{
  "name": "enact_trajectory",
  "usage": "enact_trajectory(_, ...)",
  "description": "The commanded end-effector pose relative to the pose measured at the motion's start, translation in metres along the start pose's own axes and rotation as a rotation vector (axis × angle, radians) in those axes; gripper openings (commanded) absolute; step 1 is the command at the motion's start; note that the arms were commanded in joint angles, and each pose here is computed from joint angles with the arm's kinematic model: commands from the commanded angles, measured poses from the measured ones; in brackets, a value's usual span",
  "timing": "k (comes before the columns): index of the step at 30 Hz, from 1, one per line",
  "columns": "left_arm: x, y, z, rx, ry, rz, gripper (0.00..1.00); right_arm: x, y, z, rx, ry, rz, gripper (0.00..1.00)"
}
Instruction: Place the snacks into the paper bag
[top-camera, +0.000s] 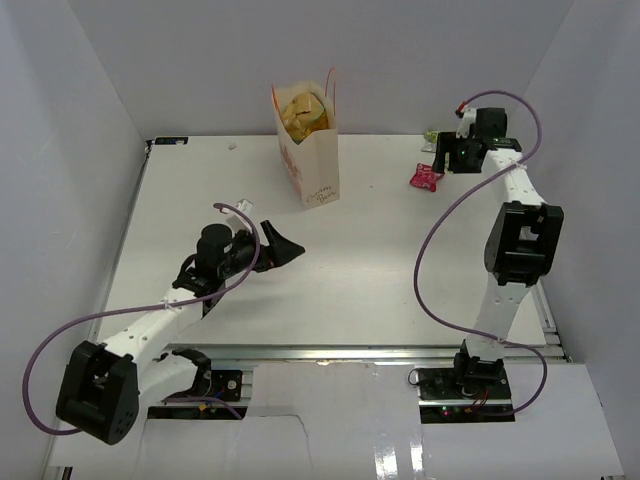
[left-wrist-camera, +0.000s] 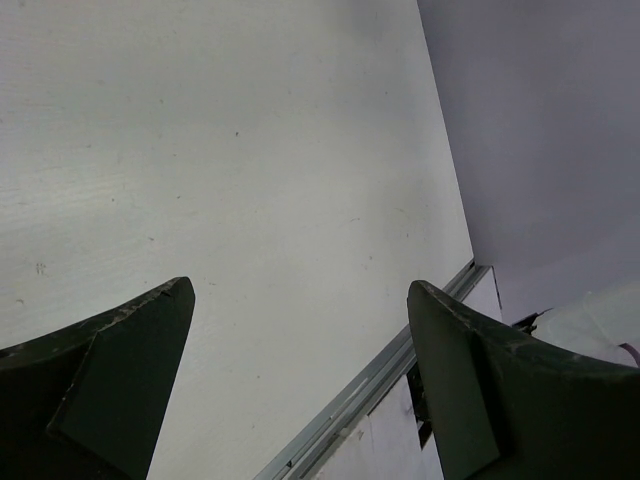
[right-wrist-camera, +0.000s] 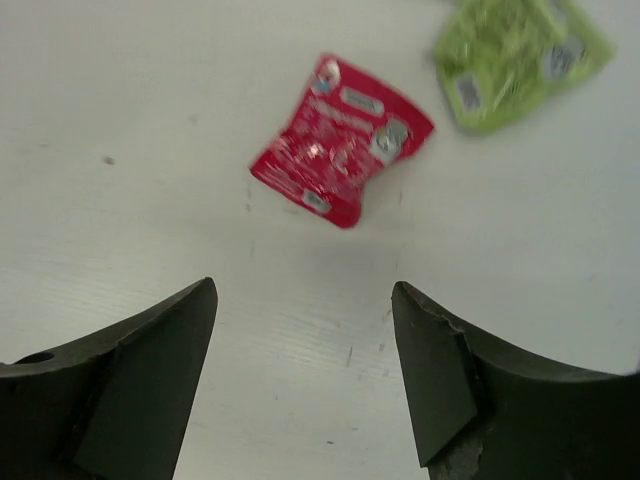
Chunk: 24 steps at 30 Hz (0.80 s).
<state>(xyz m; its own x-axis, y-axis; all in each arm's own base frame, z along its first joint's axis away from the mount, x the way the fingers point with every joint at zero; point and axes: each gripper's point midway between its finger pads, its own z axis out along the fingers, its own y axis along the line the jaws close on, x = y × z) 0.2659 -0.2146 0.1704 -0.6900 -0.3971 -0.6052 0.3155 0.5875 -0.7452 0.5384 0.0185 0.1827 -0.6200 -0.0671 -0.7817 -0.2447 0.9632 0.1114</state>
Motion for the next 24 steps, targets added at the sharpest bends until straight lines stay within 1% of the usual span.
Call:
enact_trajectory(1,-0.011,-0.03,0.01,0.089,0.003,0.049,0.98,0.025,-0.012,0.005,0.148,0.112,0.158,0.77)
enact_trajectory(4,-0.003,-0.034,0.023,0.093,0.045,0.05,0.98,0.024,-0.016,0.031,0.149,0.102,0.213,0.78)
enact_trajectory(5,0.0,-0.032,0.027,0.086,0.059,0.046,0.98,0.025,-0.019,0.044,0.152,0.105,0.217,0.78)
enact_trajectory(7,0.005,-0.039,0.031,0.097,0.076,0.051,0.98,0.025,-0.023,0.057,0.162,0.1,0.217,0.78)
enact_trajectory(9,0.011,-0.041,0.035,0.094,0.091,0.05,0.98,0.029,-0.029,0.074,0.172,0.102,0.221,0.76)
enact_trajectory(10,0.013,-0.042,0.035,0.093,0.094,0.042,0.98,0.038,-0.032,0.086,0.172,0.123,0.227,0.76)
enact_trajectory(15,0.018,-0.048,0.041,0.091,0.103,0.027,0.98,0.034,-0.032,0.108,0.144,0.097,0.25,0.71)
enact_trajectory(22,0.008,-0.058,0.051,0.1,0.098,0.01,0.98,0.056,-0.041,0.13,0.174,0.133,0.274,0.6)
enact_trajectory(24,0.007,-0.059,0.054,0.101,0.1,0.008,0.98,0.06,-0.038,0.133,0.156,0.142,0.283,0.59)
